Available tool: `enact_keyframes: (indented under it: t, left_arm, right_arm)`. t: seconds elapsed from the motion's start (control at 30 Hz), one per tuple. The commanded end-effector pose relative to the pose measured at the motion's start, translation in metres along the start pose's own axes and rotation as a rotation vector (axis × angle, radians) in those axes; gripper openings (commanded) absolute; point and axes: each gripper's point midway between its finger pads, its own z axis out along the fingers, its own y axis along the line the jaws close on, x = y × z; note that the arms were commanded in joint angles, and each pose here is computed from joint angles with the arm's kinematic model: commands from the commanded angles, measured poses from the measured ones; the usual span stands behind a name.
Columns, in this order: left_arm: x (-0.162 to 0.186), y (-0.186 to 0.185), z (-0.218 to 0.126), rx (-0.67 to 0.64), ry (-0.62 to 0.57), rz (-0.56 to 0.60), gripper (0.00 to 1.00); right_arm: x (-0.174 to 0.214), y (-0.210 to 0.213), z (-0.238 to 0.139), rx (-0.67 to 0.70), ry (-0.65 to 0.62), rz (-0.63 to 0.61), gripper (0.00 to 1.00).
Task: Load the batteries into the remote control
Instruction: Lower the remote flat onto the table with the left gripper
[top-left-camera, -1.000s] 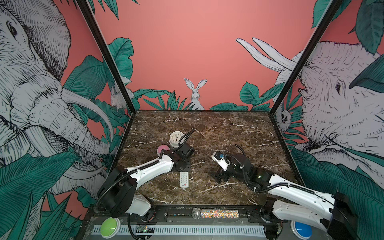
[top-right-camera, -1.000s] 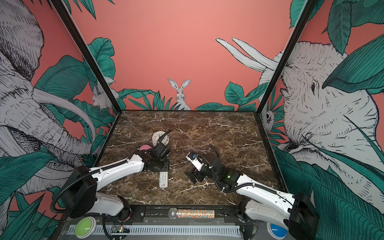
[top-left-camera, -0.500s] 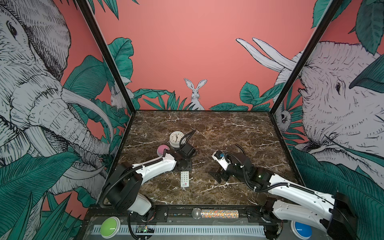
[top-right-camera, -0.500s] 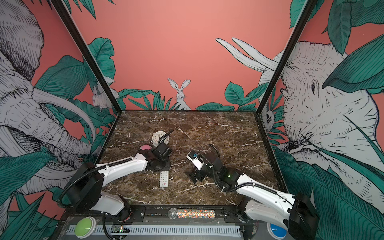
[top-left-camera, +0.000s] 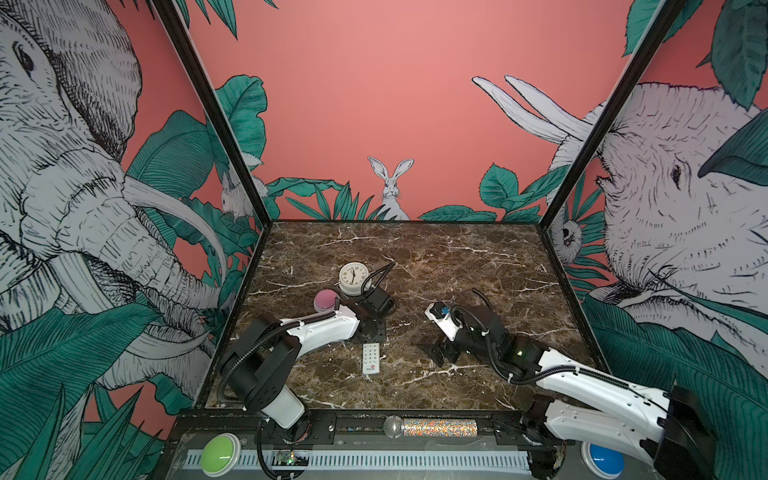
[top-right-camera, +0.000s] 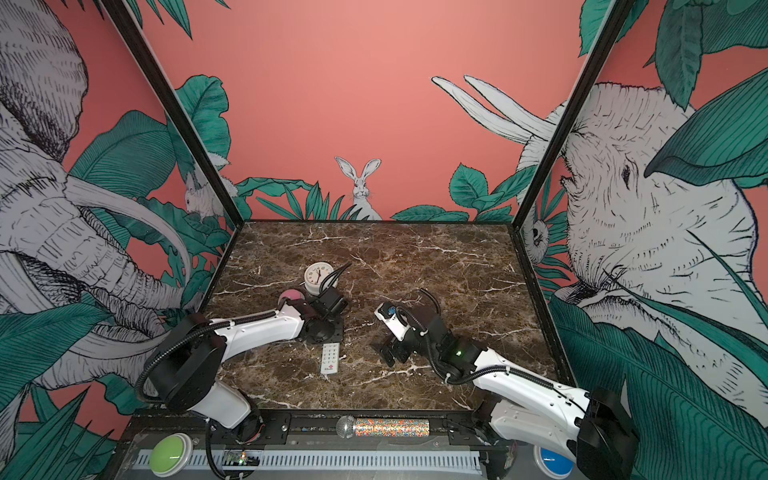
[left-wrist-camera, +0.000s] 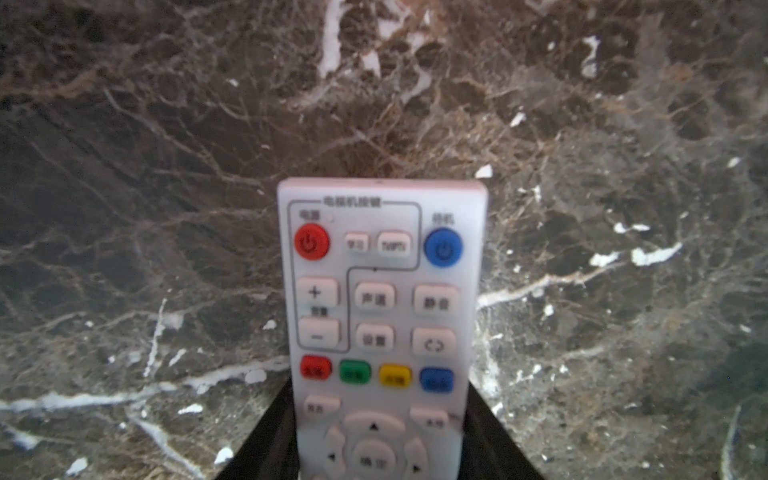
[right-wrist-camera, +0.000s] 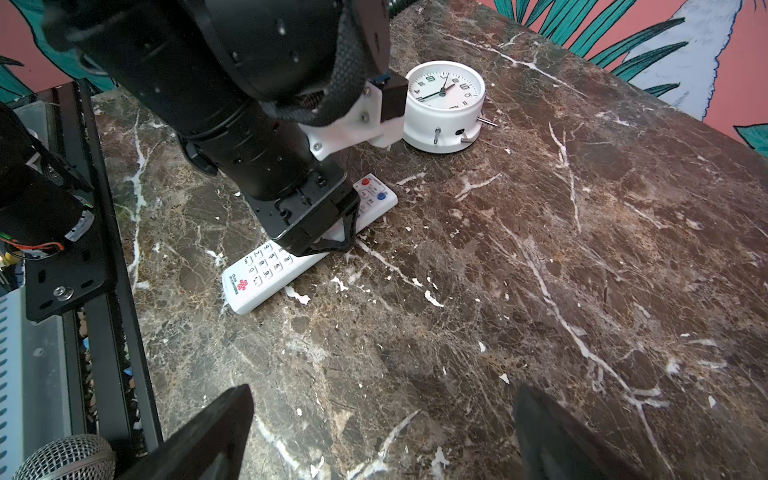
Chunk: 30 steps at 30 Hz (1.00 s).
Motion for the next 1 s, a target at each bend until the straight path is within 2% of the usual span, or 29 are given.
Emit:
enact_keyframes:
  t: [0.0,0.77,0.97]
  left_arm:
    - [-0.004,0.000,0.000,-0.014,-0.018,-0.021,0.00]
    - [0.006,0.007,0.014,-0.037,0.006,-0.038,0.10]
    - [0.008,0.008,0.015,-0.034,0.007,-0.042,0.15]
  right_arm:
    - [-0.013,0.000,-0.004,-0.004,-0.058,0.006,0.99]
    - [-0.013,-0.003,-0.006,0.002,-0.066,0.018,0.99]
    - [-0.014,-0.003,-0.006,0.003,-0.069,0.020,0.99]
